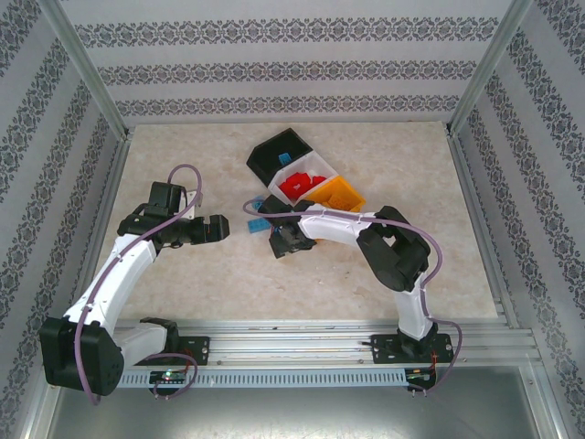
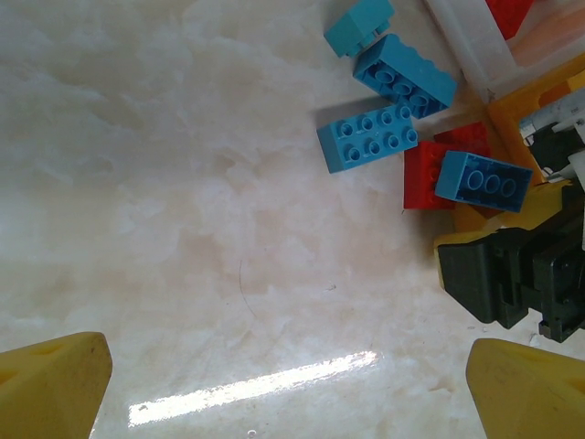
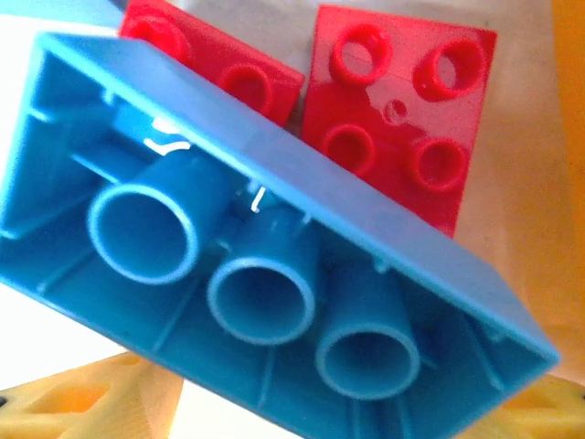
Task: Sort the legos into containers by color
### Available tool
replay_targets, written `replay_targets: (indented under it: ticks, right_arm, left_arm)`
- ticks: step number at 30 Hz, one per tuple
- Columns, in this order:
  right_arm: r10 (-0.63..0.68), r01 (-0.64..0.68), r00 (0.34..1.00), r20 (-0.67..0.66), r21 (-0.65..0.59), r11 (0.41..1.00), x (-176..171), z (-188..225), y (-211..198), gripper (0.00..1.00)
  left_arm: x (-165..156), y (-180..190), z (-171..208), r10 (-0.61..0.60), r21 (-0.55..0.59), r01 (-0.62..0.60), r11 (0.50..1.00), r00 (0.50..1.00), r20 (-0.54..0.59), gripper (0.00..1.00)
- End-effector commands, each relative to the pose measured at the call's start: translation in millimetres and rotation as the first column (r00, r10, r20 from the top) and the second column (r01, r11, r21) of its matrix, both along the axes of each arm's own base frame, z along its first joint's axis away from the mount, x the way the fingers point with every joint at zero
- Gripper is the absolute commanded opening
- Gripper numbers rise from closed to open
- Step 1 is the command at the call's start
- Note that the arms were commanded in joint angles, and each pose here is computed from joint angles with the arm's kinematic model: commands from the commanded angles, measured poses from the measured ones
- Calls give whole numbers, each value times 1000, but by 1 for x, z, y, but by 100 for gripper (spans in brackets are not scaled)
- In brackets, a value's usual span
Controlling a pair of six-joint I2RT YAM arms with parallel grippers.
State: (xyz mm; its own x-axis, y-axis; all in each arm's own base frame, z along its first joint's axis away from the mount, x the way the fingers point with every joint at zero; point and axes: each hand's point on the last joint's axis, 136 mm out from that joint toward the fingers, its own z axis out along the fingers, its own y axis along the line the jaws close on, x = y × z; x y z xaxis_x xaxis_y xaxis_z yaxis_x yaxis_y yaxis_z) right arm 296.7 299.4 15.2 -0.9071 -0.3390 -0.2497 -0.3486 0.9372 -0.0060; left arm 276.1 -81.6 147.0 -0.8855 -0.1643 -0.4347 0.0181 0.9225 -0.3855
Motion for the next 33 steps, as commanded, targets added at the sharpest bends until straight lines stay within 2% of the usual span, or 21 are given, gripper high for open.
replay_targets:
  ticks: [1,11,14,17,19,22,25,33]
  right_arm:
    - [3,-3,1000,2,8,1000,7,-1,5,64]
    - [9,-9,1000,19,10,1000,9,0,5,53]
    - [8,-9,1000,24,6,1000,10,0,4,53]
    - [-4,4,1000,22,10,1000,13,-2,2,60]
    - [-12,12,1000,15,20,1000,15,-4,2,60]
    - [-11,10,1000,9,39,999,17,-3,6,56]
    - [-5,5,1000,0,55,998,16,-2,8,46]
    - [-5,2,1000,28,97,995,7,24,5,38]
  left_arm:
    - [1,0,-1,-6,-11,7,1000,1000,2,100]
    - [1,-1,-3,-8,-18,8,1000,1000,-8,100]
    - [1,-1,-4,-7,-19,7,1000,1000,-11,100]
    - [1,-2,-4,-8,-20,8,1000,1000,-12,100]
    - [1,-2,-4,-9,-23,9,1000,1000,-14,100]
    - [1,-2,-4,-10,-23,9,1000,1000,-15,100]
    - [1,-2,-4,-11,-23,11,1000,1000,-16,100]
    - [2,-3,-5,-13,-23,13,1000,1000,-19,100]
